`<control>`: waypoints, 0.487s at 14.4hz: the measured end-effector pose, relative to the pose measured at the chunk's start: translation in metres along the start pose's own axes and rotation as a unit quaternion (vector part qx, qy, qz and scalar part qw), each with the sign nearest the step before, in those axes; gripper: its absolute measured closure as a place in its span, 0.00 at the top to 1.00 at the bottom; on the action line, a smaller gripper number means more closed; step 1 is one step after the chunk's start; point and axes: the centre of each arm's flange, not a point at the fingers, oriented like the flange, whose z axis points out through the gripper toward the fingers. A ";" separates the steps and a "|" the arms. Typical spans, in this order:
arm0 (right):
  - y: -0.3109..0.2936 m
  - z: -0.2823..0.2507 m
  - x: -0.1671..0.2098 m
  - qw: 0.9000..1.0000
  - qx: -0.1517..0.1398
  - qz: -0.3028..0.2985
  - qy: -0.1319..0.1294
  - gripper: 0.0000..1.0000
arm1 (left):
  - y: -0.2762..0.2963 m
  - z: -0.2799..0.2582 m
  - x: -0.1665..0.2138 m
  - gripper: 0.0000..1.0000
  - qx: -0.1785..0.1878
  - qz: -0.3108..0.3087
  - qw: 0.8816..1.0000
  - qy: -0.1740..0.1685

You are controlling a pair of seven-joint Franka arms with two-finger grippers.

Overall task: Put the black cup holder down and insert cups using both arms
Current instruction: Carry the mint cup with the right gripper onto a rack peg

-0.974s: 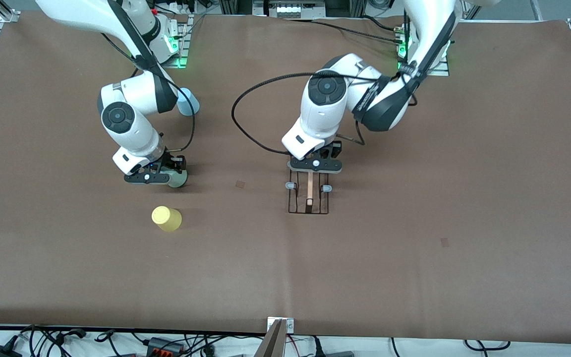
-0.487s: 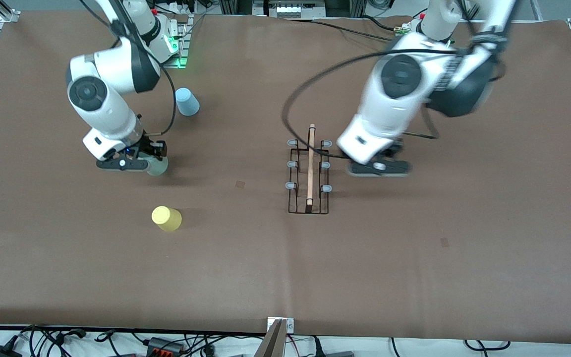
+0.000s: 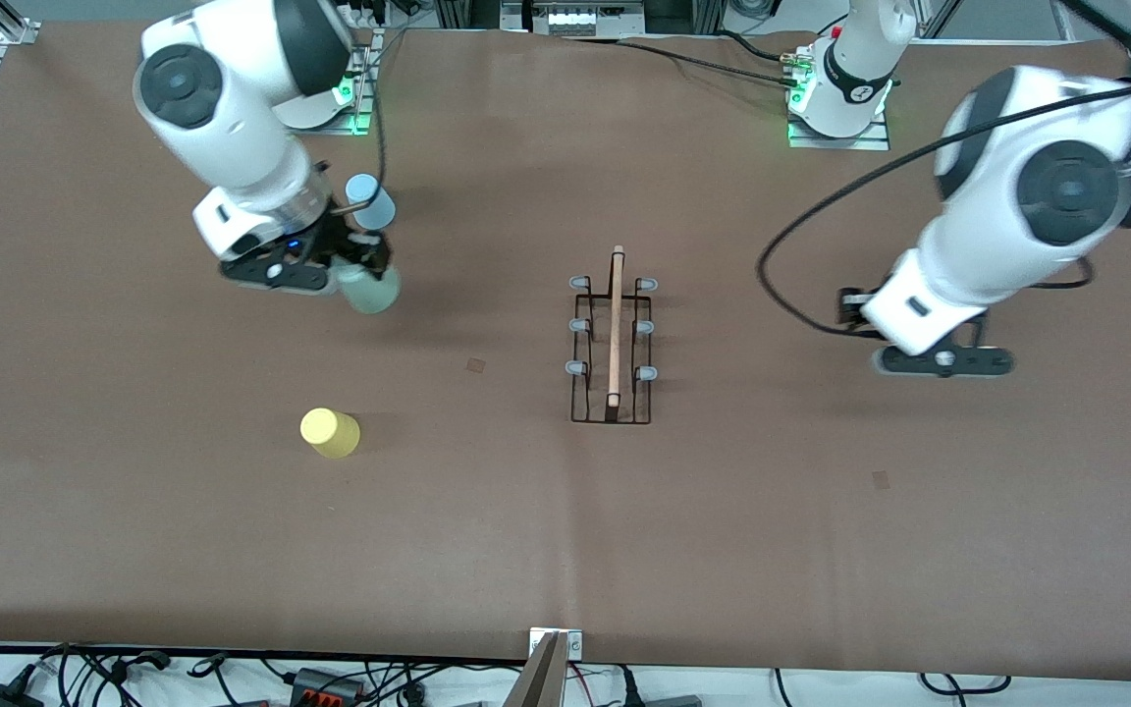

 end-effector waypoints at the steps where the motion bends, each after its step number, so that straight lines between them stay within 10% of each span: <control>1: -0.020 0.003 -0.010 1.000 0.004 0.016 -0.002 0.67 | -0.017 -0.008 -0.005 0.59 0.001 0.011 1.000 -0.003; 7: -0.143 0.033 -0.053 0.995 0.024 0.102 -0.001 0.67 | -0.043 -0.061 -0.068 0.59 0.018 0.055 0.998 0.031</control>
